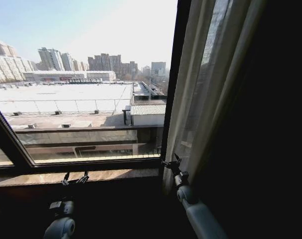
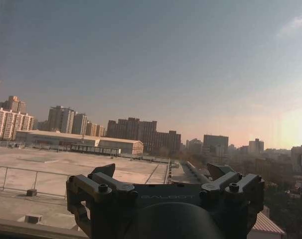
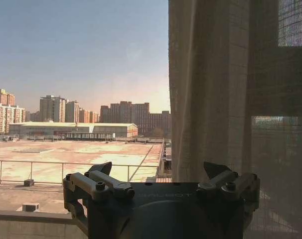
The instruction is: Open the curtains by pulling them apart, changing their state from closed to fully open.
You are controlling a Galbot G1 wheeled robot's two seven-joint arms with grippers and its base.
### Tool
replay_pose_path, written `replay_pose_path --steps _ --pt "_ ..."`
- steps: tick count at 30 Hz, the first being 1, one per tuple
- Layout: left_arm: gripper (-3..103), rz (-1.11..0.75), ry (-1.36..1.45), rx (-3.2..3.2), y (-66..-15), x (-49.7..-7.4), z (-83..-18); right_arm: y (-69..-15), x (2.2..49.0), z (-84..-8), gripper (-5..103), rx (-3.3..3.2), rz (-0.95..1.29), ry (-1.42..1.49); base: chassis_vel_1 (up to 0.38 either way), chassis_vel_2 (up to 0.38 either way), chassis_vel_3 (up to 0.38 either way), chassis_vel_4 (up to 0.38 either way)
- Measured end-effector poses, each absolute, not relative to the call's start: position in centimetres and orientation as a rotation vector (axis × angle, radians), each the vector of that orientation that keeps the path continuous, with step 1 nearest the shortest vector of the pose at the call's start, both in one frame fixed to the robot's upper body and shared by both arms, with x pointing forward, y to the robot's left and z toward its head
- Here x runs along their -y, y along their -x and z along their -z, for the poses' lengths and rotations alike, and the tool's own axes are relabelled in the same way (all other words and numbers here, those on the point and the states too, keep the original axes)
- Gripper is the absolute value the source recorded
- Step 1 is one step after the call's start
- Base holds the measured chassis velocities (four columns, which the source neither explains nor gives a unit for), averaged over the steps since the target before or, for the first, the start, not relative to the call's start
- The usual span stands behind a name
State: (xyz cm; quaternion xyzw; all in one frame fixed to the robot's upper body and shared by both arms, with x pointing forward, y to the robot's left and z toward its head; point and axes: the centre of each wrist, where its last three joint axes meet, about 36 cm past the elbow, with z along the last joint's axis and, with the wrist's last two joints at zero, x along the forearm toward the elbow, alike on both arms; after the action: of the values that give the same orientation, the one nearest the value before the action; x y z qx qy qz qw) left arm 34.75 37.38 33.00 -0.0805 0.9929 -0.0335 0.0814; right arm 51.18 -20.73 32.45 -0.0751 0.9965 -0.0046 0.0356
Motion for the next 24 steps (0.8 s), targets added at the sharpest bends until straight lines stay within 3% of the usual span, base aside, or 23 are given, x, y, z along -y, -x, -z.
replay_pose_path --steps 3,9,12,15,18,23,24 --pt "100 0.100 0.241 -2.967 -34.8 -37.4 -33.0 -52.0 20.4 -32.6 100 -3.060 0.020 0.227 0.000 0.000 0.000 0.000" --pt "100 0.100 0.241 -2.967 -34.8 -37.4 -33.0 -52.6 20.4 -32.4 74 -3.065 0.048 0.189 0.000 0.000 0.000 0.000" --pt "100 0.100 0.241 -2.967 -34.8 -37.4 -33.0 -52.5 20.7 -32.4 69 -3.067 0.064 0.181 0.000 0.000 0.000 0.000" --pt "100 0.100 0.241 -2.967 -34.8 -37.4 -33.0 -52.4 21.1 -32.1 52 -3.072 0.081 0.171 0.000 0.000 0.000 0.000" --pt "100 0.100 0.241 -2.967 -34.8 -37.4 -33.0 -52.4 21.2 -32.0 47 -3.072 0.087 0.167 0.000 0.000 0.000 0.000" --pt "100 0.100 0.241 -2.967 -34.8 -37.4 -33.0 -52.3 21.3 -31.8 25 -3.076 0.094 0.161 0.000 0.000 0.000 0.000" --pt "100 0.100 0.241 -2.967 -34.8 -37.4 -33.0 -52.3 21.3 -31.8 25 -3.076 0.096 0.161 0.000 0.000 0.000 0.000"
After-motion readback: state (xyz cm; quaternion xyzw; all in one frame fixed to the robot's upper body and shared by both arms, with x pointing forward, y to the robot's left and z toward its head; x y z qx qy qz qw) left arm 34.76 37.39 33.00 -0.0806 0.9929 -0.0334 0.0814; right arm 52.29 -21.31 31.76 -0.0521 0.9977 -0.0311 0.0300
